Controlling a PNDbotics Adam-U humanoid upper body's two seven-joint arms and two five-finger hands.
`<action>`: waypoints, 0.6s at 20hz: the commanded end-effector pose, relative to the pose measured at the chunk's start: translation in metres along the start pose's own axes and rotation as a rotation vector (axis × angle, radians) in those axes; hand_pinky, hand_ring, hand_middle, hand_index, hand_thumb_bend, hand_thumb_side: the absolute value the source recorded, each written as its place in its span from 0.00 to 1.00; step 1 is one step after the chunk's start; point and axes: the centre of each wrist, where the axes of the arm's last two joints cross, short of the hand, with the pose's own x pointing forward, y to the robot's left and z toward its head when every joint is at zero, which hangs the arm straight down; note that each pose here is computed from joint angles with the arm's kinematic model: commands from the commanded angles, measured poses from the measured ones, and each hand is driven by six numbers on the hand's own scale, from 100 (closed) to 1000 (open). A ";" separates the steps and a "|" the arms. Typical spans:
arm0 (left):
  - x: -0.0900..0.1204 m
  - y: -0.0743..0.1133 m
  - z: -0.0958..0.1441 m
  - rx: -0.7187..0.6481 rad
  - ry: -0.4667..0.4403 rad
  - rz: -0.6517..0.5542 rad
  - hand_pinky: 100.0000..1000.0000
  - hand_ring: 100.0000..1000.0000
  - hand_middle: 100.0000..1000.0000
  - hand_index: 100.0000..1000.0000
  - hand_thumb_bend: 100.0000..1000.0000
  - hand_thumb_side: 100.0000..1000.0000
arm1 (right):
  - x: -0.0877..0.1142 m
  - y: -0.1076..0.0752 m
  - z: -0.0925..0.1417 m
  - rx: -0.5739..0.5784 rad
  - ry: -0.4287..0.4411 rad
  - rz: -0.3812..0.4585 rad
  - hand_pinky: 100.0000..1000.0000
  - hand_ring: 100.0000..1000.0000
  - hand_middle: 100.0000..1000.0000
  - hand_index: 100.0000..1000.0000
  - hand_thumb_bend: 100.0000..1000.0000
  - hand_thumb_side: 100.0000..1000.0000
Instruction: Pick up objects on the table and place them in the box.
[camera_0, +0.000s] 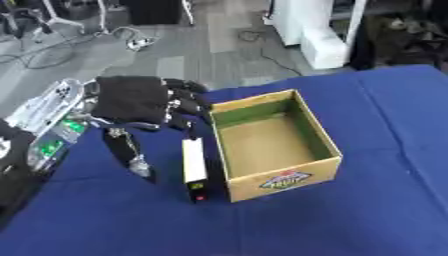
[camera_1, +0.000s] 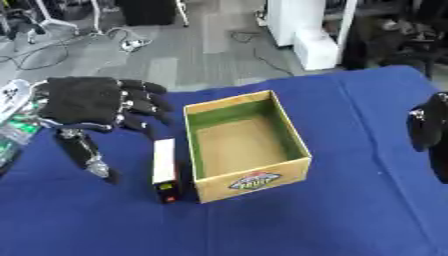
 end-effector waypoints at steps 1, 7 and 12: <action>-0.004 0.017 0.007 -0.037 -0.031 -0.028 0.99 0.89 0.78 0.71 0.71 0.35 | 0.006 -0.003 -0.008 0.050 -0.013 0.023 0.10 0.26 0.32 0.42 0.00 1.00; -0.004 0.020 0.007 -0.040 -0.045 -0.001 1.00 0.89 0.80 0.76 0.74 0.39 | 0.006 -0.003 -0.008 0.051 -0.012 0.020 0.10 0.26 0.32 0.42 0.00 1.00; -0.004 0.021 0.005 -0.065 -0.059 0.017 1.00 0.88 0.79 0.75 0.73 0.39 | 0.006 -0.003 -0.008 0.052 -0.012 0.018 0.10 0.26 0.32 0.41 0.00 1.00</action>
